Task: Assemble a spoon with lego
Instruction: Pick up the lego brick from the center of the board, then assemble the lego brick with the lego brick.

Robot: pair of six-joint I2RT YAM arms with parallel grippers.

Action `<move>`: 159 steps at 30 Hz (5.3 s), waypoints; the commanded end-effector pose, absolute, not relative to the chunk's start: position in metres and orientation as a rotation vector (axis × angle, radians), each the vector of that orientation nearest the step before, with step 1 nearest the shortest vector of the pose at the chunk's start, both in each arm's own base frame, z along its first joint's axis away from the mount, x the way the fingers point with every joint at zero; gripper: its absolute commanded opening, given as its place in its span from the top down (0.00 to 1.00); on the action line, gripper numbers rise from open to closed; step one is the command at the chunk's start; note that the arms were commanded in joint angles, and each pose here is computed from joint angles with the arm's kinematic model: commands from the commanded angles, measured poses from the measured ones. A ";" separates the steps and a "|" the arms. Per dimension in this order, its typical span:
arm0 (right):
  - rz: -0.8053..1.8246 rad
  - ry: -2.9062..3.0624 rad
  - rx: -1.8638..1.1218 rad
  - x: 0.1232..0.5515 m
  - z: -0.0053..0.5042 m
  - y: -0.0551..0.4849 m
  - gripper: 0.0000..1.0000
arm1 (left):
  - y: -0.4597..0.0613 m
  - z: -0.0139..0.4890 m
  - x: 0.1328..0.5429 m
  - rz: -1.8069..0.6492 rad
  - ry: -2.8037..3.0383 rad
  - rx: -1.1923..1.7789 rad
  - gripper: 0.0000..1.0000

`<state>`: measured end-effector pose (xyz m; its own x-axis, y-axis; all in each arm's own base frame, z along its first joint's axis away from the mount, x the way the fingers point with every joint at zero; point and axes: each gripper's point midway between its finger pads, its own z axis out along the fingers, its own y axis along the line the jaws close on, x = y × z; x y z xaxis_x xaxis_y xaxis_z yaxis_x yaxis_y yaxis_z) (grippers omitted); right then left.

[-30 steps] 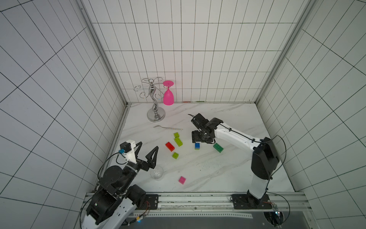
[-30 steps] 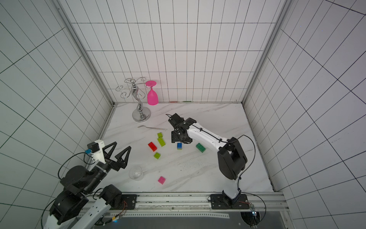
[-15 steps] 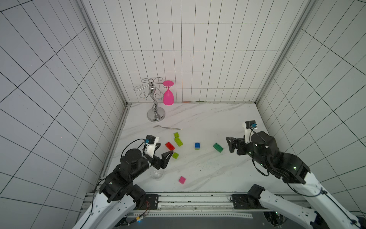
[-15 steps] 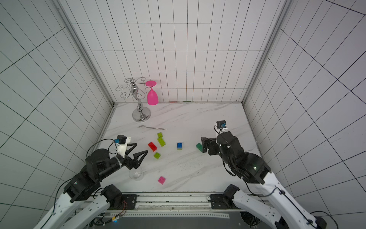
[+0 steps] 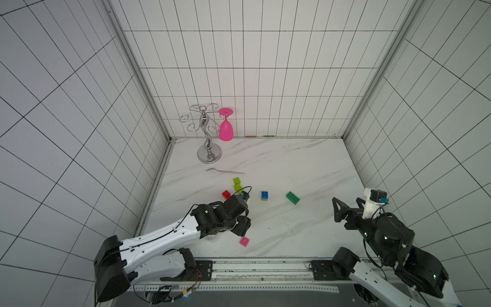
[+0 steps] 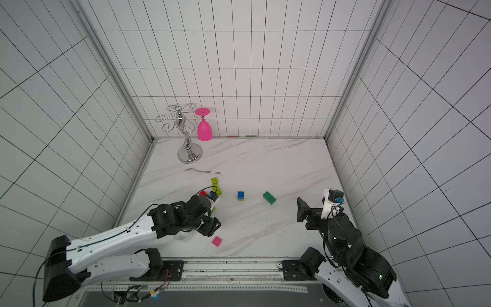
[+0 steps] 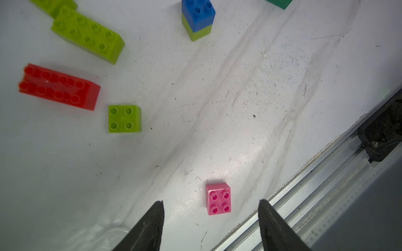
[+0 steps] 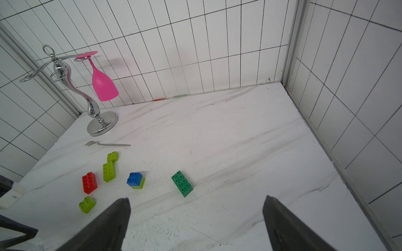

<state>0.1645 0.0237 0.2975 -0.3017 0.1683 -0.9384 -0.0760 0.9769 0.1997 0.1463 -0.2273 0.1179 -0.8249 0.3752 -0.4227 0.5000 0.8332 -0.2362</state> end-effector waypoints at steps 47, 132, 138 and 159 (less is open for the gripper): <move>0.287 1.834 0.052 0.159 0.298 0.025 0.01 | -0.241 0.022 0.108 -0.151 2.906 0.756 0.78; 0.392 1.752 0.014 0.144 0.309 0.019 0.01 | -0.327 0.009 0.301 -0.075 2.161 2.401 0.82; 0.396 1.749 0.014 0.144 0.309 0.018 0.01 | -0.324 -0.003 0.296 -0.084 2.200 2.417 0.81; 0.390 1.758 0.009 0.145 0.307 0.019 0.01 | -0.366 0.106 0.330 -0.212 2.048 2.058 0.02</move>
